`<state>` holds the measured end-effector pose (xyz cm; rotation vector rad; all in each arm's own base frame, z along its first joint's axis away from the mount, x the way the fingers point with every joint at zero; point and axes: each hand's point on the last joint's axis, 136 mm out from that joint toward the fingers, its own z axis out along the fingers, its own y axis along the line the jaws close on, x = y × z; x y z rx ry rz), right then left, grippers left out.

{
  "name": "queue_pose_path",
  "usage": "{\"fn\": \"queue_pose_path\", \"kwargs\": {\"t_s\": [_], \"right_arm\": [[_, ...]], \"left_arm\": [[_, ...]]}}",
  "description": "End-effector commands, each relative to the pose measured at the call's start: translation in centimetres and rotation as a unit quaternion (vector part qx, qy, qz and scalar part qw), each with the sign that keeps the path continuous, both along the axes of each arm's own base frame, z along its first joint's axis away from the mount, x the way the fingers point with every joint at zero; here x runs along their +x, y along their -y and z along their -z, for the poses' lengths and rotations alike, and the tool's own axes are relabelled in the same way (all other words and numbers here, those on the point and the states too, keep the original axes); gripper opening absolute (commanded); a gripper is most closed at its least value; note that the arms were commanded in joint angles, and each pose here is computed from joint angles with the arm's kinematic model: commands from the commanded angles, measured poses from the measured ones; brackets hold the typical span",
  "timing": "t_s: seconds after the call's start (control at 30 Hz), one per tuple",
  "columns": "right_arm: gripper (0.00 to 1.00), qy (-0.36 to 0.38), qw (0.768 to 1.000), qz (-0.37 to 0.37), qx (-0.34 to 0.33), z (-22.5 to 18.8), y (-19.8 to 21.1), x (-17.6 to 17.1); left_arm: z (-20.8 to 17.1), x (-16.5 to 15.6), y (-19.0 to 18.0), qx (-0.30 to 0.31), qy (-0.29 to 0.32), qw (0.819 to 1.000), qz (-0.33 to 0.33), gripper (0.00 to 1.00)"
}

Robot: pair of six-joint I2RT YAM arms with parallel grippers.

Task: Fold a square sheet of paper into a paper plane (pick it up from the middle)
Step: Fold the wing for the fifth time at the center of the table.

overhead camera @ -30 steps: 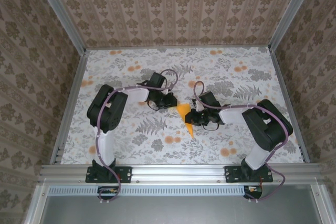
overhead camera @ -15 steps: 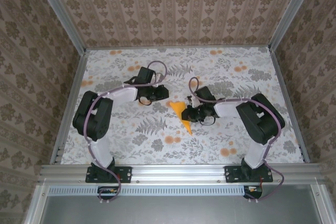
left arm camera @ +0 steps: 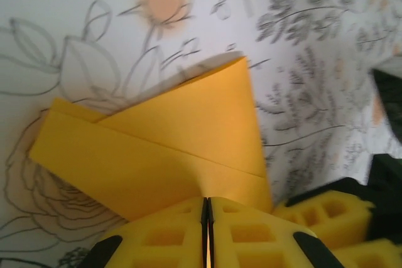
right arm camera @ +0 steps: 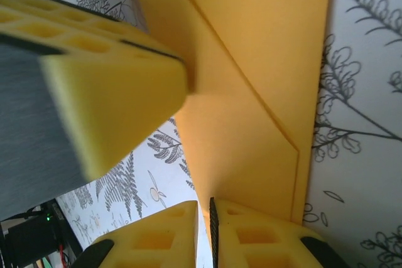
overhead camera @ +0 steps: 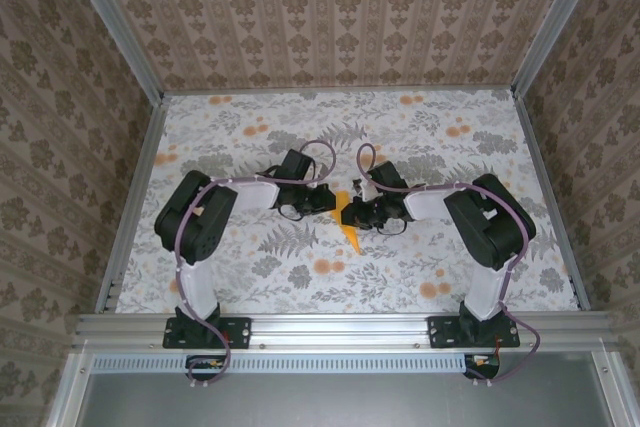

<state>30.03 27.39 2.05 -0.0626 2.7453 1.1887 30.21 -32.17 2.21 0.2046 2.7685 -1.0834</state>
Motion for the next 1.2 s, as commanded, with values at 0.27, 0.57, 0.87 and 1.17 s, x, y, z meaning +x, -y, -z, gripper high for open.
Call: {"fn": "queue_pose_path", "kwargs": {"t_s": [0.27, 0.57, 0.87, 1.17], "right_arm": [[0.16, 0.011, 0.997, -0.075, -0.014, -1.5, -1.4, -3.1], [0.14, -0.024, 0.996, -0.065, -0.061, 1.7, 0.6, -4.7], [0.14, -0.058, 0.995, -0.067, -0.035, 2.9, 1.9, -8.3], [0.14, -0.072, 0.996, -0.038, -0.03, 3.7, 4.1, -11.5]], "left_arm": [[2.4, -0.1, -1.2, 0.06, -0.04, 0.997, -0.026, 0.13], [3.1, -0.1, -1.9, 0.085, -0.047, 0.995, -0.03, 0.13], [3.9, -0.2, -2.8, 0.097, -0.057, 0.993, -0.04, 0.12], [3.6, 0.0, -2.6, 0.091, -0.051, 0.994, -0.031, 0.12]]}}
